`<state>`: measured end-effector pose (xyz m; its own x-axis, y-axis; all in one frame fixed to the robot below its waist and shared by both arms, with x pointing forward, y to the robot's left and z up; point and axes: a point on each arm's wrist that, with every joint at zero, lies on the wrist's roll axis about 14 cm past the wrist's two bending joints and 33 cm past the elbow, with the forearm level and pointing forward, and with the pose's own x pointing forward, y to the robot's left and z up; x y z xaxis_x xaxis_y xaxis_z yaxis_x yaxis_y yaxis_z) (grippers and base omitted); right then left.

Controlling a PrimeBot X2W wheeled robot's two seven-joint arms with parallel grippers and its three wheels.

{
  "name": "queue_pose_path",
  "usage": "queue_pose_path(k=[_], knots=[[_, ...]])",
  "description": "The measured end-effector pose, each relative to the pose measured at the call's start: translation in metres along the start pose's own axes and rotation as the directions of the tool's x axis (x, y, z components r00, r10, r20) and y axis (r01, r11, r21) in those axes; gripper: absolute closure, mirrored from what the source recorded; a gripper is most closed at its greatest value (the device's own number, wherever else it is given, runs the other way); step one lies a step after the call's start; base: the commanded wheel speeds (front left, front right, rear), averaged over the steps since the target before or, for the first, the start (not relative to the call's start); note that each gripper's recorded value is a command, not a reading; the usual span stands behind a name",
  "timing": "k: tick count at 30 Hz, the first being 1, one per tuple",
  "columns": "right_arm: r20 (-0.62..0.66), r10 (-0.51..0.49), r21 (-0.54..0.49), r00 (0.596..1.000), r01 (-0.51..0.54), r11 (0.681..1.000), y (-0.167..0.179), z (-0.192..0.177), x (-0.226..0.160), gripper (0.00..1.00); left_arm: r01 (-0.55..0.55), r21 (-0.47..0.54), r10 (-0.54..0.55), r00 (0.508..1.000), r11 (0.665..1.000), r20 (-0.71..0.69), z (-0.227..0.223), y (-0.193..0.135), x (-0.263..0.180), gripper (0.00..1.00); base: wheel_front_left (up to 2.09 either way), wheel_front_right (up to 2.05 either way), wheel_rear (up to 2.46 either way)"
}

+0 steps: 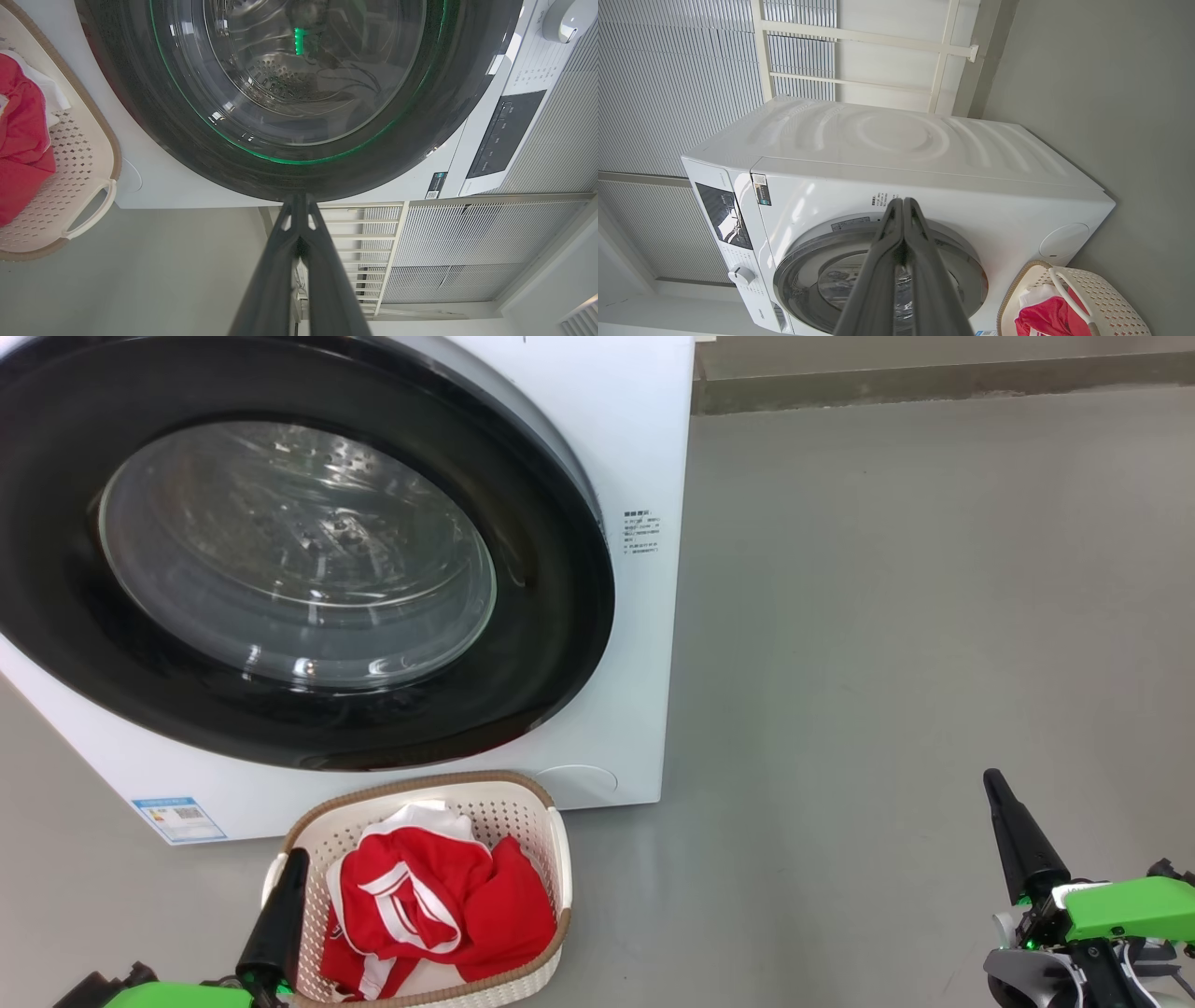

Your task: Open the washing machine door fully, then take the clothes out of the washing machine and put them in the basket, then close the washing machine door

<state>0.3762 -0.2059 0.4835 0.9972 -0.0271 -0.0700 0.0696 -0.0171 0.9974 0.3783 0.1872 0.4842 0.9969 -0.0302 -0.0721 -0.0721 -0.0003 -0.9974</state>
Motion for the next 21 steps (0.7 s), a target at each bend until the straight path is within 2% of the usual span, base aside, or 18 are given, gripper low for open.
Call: queue_pose_path(k=[21], knots=[[0.0, 0.0, 0.001, 1.0, 0.0, 1.0, -0.0001, 0.0001, 0.0, 1.0, 0.0, 0.0, 0.0, 1.0, 1.0, 0.0, 0.0001, 0.0001, 0.0, 1.0, 0.0, 0.0, 0.0]])
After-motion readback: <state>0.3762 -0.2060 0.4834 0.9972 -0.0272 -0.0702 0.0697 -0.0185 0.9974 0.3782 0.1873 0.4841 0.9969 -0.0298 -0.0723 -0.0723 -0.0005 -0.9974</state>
